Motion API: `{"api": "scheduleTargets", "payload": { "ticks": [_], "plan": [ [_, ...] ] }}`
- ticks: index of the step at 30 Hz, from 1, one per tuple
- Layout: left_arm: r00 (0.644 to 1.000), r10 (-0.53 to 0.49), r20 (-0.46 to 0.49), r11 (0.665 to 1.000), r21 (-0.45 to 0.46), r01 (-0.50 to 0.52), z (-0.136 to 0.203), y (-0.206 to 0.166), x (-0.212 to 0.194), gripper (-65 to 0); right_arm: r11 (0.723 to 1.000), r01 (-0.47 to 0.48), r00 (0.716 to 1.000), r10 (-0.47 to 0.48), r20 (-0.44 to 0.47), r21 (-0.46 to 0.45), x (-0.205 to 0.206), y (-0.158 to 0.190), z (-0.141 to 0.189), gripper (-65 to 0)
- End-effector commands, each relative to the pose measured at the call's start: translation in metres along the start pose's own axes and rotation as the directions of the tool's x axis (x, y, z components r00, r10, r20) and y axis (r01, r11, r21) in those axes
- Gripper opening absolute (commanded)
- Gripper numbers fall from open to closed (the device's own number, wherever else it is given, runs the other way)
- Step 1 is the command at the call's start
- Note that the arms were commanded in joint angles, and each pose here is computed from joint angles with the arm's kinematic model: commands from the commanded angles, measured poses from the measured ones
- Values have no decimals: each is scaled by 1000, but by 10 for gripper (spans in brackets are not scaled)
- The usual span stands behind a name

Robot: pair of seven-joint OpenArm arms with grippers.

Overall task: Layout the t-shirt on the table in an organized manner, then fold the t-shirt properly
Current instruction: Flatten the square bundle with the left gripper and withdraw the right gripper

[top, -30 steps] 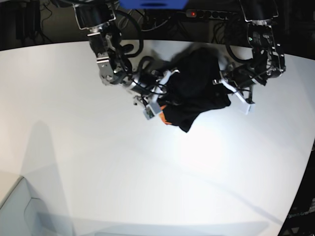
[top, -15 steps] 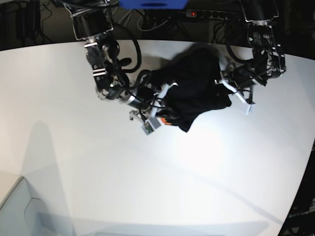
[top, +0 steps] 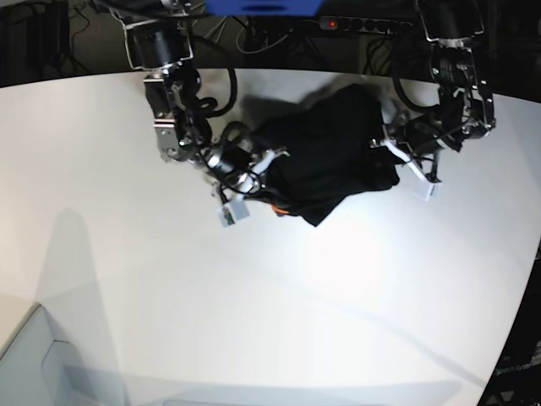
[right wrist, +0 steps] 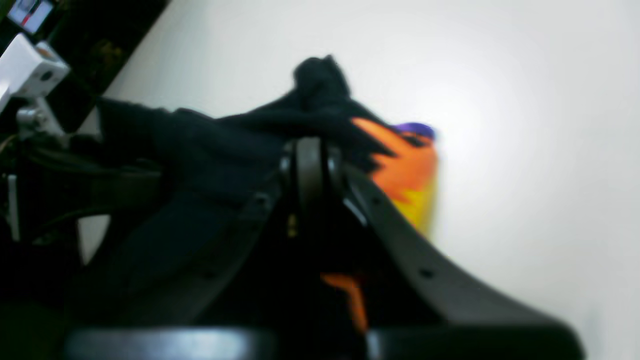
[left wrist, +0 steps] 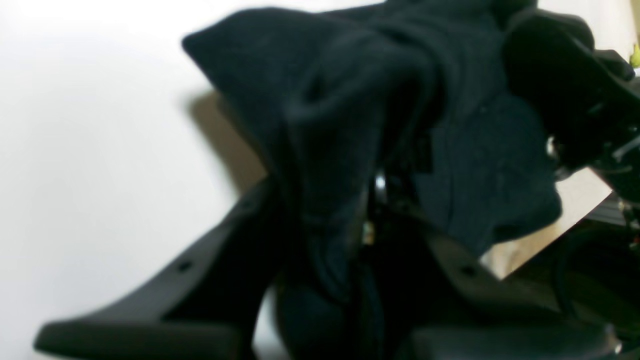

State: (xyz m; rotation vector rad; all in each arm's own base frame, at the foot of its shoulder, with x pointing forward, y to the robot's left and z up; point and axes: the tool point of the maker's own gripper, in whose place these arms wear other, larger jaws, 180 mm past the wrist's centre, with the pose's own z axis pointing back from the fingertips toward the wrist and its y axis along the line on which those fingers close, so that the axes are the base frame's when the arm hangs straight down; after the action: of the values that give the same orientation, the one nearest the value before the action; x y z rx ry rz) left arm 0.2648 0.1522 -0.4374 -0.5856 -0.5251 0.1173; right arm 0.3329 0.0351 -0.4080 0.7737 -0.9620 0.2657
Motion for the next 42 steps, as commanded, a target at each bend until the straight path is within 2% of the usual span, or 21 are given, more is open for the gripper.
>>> {"api": "scheduleTargets", "payload": {
  "ticks": [1,5,9,11,14,17,18,21,26,30,32,36,37,40,42],
  "plan": [
    [996,-35,-83,989,137,46,9,30,-7,-650,998,-29,998,32,62,-50,28,-13,7,-650],
    [982,-154,-112,980,112,166,1,16,15,-650,987,-82,983,103,152,-142,66,-27,48,-650],
    [936,-319,-150,942,58,330,-15,-15,39,-650,959,-122,968,172,184,-256,94,-45,91,-650],
    [898,-408,-165,907,37,419,-20,-30,53,-650,940,-120,962,189,195,-319,102,-57,113,-650],
    [811,-557,-177,825,-1,566,-31,-60,79,-650,909,-110,958,204,199,-402,108,-73,143,-650],
    [690,-700,-186,708,-46,705,-47,-96,98,-650,880,-99,958,211,196,-465,107,-85,168,-650],
    [634,-749,-193,654,-55,755,-53,-107,103,-650,871,-96,957,214,195,-482,106,-87,176,-650],
    [431,-874,-223,456,-75,887,-76,-133,104,-650,848,-96,959,220,181,-521,100,-89,195,-650],
    [165,-965,-204,195,-139,971,-117,-174,81,-650,812,-88,961,221,164,-577,91,-95,222,-650],
    [-27,-982,-187,6,-169,986,-144,-202,61,-650,785,-78,966,213,149,-615,82,-101,240,-650],
    [-107,-977,-183,-76,-171,982,-153,-213,54,-650,775,-68,971,196,137,-628,74,-103,247,-650],
    [-226,-957,-180,-197,-164,966,-165,-229,44,-650,760,-59,976,180,123,-648,64,-106,258,-650],
    [-272,-946,-178,-242,-172,955,-166,-232,42,-650,757,-58,978,175,117,-650,61,-106,260,-650],
    [-410,-896,-169,-363,-253,897,-166,-235,29,-650,757,-56,979,169,113,-651,58,-106,260,-650],
    [-472,-866,-167,-417,-282,864,-165,-235,26,-649,757,-56,979,169,113,-651,58,-106,260,-650]
  ]
}}
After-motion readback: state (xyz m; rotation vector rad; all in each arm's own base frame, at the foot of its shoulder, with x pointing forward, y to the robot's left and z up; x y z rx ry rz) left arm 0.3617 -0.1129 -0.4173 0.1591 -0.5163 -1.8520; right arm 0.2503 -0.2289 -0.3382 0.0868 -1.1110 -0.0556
